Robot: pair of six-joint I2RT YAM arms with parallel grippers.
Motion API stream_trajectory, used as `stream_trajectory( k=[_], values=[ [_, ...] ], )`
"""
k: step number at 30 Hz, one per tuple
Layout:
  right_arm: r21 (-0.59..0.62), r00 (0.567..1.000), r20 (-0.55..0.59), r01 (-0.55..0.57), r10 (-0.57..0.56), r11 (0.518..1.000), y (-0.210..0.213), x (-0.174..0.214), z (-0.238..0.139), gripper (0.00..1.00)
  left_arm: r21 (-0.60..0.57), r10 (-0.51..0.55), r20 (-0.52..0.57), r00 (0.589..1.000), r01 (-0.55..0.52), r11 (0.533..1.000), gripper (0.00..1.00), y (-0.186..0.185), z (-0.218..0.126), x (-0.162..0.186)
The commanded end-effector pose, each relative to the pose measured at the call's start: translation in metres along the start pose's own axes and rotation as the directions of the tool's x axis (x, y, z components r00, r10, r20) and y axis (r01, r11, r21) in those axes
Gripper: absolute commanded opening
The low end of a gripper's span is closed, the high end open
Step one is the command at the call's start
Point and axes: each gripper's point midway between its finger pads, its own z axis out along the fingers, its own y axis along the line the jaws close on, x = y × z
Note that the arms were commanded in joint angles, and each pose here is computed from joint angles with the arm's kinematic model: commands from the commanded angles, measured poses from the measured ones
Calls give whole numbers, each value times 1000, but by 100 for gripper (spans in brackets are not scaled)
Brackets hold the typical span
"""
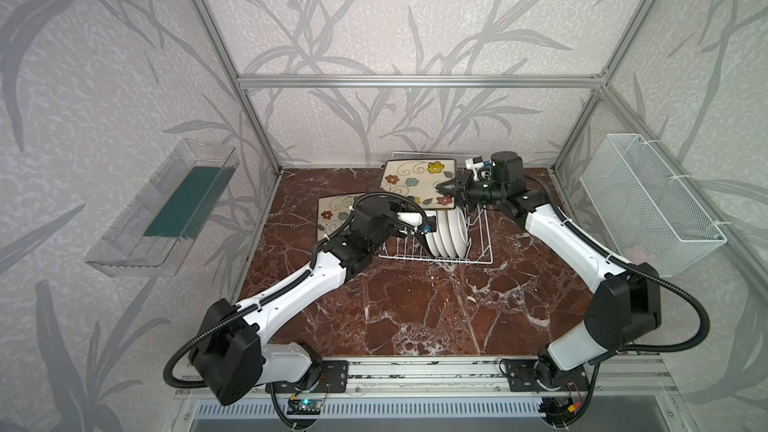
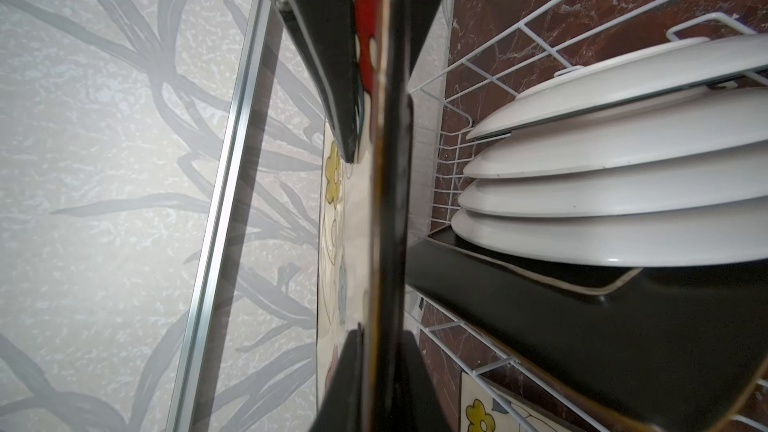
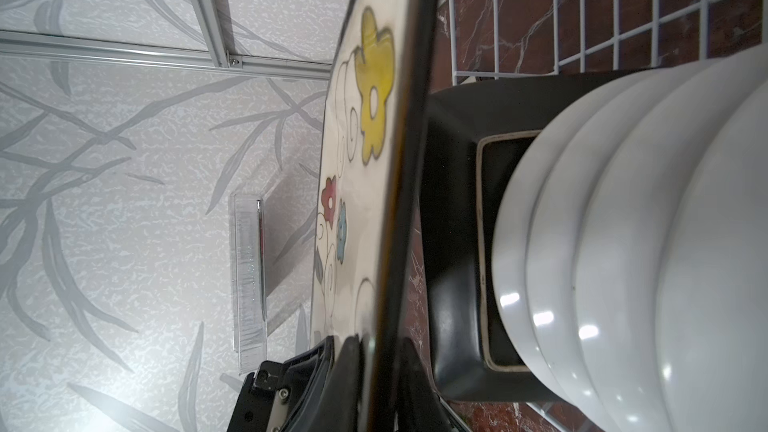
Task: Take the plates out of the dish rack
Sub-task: 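Grasp the plate's far edge with the right gripper while the left holds it, then release the plate with the left gripper and draw back while the right holds it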
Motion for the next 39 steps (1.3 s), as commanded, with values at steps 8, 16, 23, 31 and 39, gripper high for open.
stream_trajectory(
  k=[8,16,23,31,39],
  values=[
    [-217,989,79,139,-125,966,43,-25,-23,0,-164,-167,106,980,183,969,47,66,-15,-25],
    [-263,975,143,205,-172,943,60,-39,-38,0,-42,-281,33,959,282,958,99,46,-16,-16],
    [-258,950,220,276,-221,926,65,-56,-60,0,60,-577,103,810,574,816,99,64,-52,-25],
    [-186,871,315,445,-376,876,67,-62,-84,0,70,-834,99,542,833,549,99,103,-83,-4],
    [-172,809,346,553,-475,815,63,-61,-91,0,219,-974,12,225,950,222,99,106,-67,21]
  ],
)
